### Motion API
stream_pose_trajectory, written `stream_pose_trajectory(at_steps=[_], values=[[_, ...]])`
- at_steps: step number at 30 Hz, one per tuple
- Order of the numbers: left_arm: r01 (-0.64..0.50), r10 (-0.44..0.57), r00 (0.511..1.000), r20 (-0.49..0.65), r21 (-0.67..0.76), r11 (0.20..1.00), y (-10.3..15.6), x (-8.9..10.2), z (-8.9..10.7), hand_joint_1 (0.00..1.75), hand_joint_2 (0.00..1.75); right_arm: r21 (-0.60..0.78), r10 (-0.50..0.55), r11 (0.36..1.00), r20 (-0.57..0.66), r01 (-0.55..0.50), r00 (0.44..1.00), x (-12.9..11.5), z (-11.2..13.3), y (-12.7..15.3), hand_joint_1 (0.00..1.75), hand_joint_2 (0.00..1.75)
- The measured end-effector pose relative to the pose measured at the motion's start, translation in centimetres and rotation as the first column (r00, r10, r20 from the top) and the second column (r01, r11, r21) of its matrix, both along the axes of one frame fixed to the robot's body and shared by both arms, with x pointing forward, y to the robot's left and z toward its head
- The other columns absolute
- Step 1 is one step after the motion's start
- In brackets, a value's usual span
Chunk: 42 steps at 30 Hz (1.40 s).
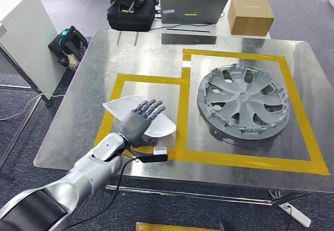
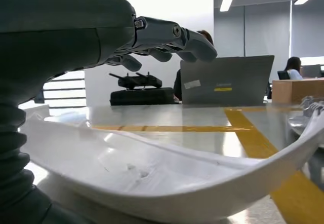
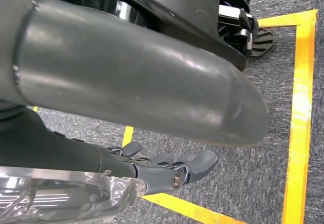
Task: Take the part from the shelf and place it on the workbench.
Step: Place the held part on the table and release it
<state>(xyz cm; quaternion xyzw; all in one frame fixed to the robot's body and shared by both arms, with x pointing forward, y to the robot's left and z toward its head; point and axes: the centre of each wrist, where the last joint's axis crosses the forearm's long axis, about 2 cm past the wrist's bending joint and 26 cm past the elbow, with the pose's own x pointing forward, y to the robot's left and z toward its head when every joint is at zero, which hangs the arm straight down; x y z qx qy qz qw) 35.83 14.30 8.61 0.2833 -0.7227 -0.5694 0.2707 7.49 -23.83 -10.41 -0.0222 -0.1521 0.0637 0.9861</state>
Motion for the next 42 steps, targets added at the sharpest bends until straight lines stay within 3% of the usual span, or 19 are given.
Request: stream_pose_trajectory(at_steps=[4,9,18,29,37,39,42], values=[[0.039,-0.043,0.999,-0.021,-0.168,0.985,-0.4,-0.7,-0.1,0.00,0.00,0.000,-0.018,1.000,0.006,0.018,1.000,-0.3,-0.1,0.0,0.00,0.00],[0.059,-0.052,0.998,0.034,-0.303,0.951,-0.9,-1.1,1.3,0.00,0.00,-0.001,-0.031,1.000,0.004,0.031,1.000,-1.0,-0.2,0.0,0.00,0.00],[0.087,-0.052,0.993,0.105,-0.364,0.927,-0.5,-1.4,2.8,0.00,0.00,0.001,-0.041,0.999,0.008,0.040,0.999,-1.1,-0.2,0.0,0.00,0.00],[0.156,-0.078,0.979,0.189,-0.439,0.885,2.7,-3.0,4.6,0.00,0.00,0.004,-0.065,0.998,0.021,0.065,0.998,-1.3,-0.2,-0.1,0.00,0.00],[0.173,-0.094,0.978,0.189,-0.466,0.868,3.2,-3.4,4.9,0.00,0.00,0.005,-0.069,0.998,0.022,0.069,0.997,-1.3,-0.2,-0.1,0.00,0.00],[0.182,-0.145,0.983,0.111,-0.553,0.813,3.2,-3.9,4.8,0.00,0.00,0.005,-0.076,0.997,0.026,0.076,0.997,-1.3,-0.2,-0.1,0.00,0.00],[0.152,-0.322,0.945,-0.067,-0.779,0.608,2.9,-5.5,4.7,0.00,0.00,0.006,-0.100,0.995,0.036,0.100,0.994,-1.6,-0.3,-0.1,0.00,0.00]])
